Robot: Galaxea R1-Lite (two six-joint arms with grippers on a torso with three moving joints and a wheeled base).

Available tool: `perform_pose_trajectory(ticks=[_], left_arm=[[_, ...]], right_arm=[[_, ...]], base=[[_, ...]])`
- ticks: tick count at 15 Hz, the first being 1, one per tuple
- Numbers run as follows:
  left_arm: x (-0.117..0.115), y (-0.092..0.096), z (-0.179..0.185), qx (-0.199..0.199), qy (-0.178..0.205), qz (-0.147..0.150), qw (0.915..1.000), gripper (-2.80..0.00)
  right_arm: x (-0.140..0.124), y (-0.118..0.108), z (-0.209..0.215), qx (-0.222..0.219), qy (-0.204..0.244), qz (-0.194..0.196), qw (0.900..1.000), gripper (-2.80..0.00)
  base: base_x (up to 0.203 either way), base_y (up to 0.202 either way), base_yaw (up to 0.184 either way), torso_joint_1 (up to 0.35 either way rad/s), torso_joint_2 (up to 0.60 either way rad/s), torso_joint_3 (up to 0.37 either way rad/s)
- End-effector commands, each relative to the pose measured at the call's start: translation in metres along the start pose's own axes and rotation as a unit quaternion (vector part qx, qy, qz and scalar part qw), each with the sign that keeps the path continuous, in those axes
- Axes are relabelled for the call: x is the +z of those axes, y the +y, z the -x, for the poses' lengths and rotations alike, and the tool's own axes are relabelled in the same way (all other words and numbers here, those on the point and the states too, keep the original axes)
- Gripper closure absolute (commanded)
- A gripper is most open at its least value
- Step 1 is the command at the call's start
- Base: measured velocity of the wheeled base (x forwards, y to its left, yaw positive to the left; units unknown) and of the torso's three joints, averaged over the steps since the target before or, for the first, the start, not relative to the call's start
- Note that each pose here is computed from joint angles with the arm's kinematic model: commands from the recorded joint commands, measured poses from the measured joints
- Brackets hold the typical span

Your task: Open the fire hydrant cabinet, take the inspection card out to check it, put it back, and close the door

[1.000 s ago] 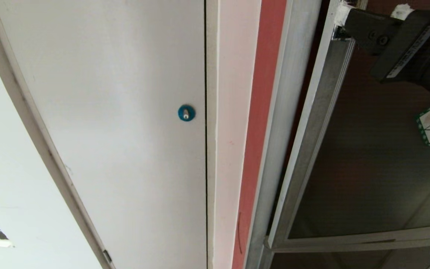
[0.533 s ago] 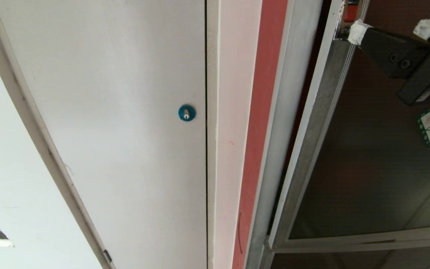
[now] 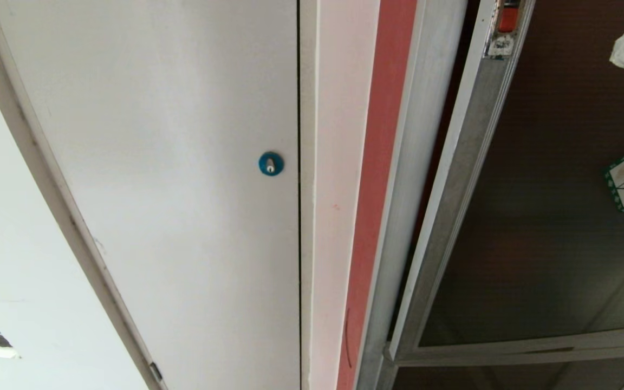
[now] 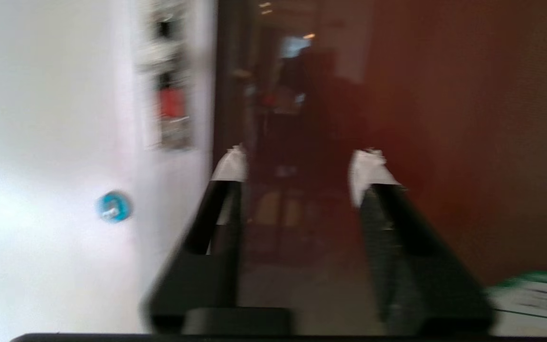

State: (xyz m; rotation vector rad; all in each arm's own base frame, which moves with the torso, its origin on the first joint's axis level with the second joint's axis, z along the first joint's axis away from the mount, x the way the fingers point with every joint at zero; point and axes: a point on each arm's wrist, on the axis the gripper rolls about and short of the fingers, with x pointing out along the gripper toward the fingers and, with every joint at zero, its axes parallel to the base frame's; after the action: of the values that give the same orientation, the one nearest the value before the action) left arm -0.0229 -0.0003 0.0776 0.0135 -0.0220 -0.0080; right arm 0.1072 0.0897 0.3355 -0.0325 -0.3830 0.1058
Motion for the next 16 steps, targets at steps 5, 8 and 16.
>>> perform_pose_trajectory(ticks=[5,8,16], left_arm=[[-0.002,0.000,-0.001,0.000,0.003,0.000,1.0000,0.00],[-0.002,0.000,-0.001,0.000,0.003,0.000,1.0000,0.00],[-0.002,0.000,-0.001,0.000,0.003,0.000,1.0000,0.00]], right_arm=[[0.026,-0.058,0.024,-0.152,-0.058,0.016,0.987,0.00],[0.043,-0.082,0.068,-0.197,-0.068,0.031,0.978,0.00],[0.046,-0.084,0.175,-0.326,-0.055,0.126,0.935,0.00]], base=[[0.000,0.000,0.000,0.000,0.00,0.000],[0.000,0.000,0.000,0.000,0.00,0.000],[0.000,0.000,0.000,0.000,0.00,0.000]])
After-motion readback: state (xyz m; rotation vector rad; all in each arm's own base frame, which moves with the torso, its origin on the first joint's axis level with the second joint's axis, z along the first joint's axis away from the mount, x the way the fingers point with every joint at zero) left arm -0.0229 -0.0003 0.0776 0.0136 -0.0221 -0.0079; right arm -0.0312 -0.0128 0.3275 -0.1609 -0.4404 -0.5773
